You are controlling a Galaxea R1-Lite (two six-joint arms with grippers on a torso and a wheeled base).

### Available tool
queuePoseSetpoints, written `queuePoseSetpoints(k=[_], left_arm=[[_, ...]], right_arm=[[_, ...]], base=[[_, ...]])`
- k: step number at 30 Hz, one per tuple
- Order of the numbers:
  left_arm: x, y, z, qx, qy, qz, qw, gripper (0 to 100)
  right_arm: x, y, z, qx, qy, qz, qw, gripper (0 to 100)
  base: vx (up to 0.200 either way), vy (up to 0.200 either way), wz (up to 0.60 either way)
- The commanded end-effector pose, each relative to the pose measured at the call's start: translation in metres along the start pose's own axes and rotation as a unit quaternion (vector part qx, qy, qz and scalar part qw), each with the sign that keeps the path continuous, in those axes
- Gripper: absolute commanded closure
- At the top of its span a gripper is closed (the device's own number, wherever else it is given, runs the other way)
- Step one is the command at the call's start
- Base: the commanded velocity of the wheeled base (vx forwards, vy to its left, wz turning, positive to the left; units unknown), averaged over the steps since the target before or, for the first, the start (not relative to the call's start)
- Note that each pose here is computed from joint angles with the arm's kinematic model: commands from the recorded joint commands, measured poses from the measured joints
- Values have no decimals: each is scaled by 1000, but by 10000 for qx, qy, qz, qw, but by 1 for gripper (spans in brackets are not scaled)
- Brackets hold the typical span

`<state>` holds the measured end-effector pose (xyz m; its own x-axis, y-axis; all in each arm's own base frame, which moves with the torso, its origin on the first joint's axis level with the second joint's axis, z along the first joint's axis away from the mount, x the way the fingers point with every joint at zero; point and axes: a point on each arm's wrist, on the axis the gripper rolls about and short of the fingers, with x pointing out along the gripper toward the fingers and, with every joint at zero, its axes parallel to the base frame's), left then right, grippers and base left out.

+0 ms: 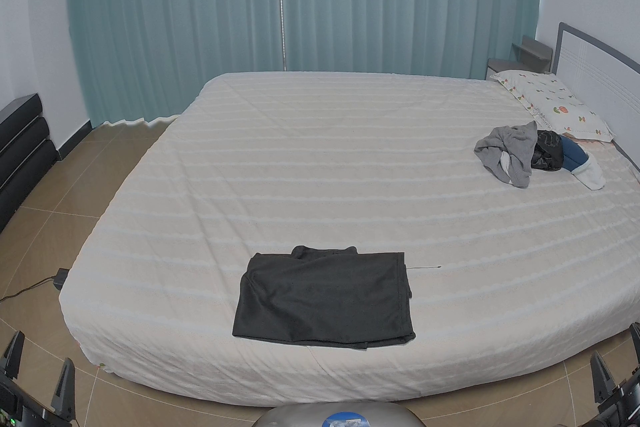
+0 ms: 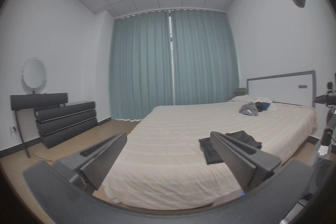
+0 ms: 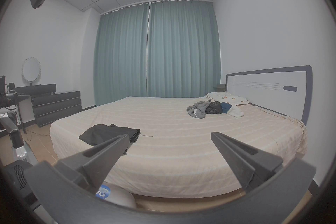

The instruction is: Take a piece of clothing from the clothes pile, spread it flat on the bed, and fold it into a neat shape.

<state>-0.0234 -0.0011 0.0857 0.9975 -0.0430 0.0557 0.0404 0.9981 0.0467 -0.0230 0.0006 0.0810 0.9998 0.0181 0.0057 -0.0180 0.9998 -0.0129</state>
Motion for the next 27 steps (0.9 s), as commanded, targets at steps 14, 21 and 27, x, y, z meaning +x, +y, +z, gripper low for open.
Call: queuePoseSetpoints(k=[14,21,27], left_arm=[[0,2,-8,-527,145,438,9975,0],[0,1,-10,-376,258,374,9983,0],[0,1,-10,-414,265,390,9980,0]], right_arm=[[0,0,-5,80,29,32,10000,0],[0,0,-5,72,29,32,10000,0],[0,0,-5,72,29,32,10000,0]], base=[[0,0,0],[0,0,0],[0,0,0]])
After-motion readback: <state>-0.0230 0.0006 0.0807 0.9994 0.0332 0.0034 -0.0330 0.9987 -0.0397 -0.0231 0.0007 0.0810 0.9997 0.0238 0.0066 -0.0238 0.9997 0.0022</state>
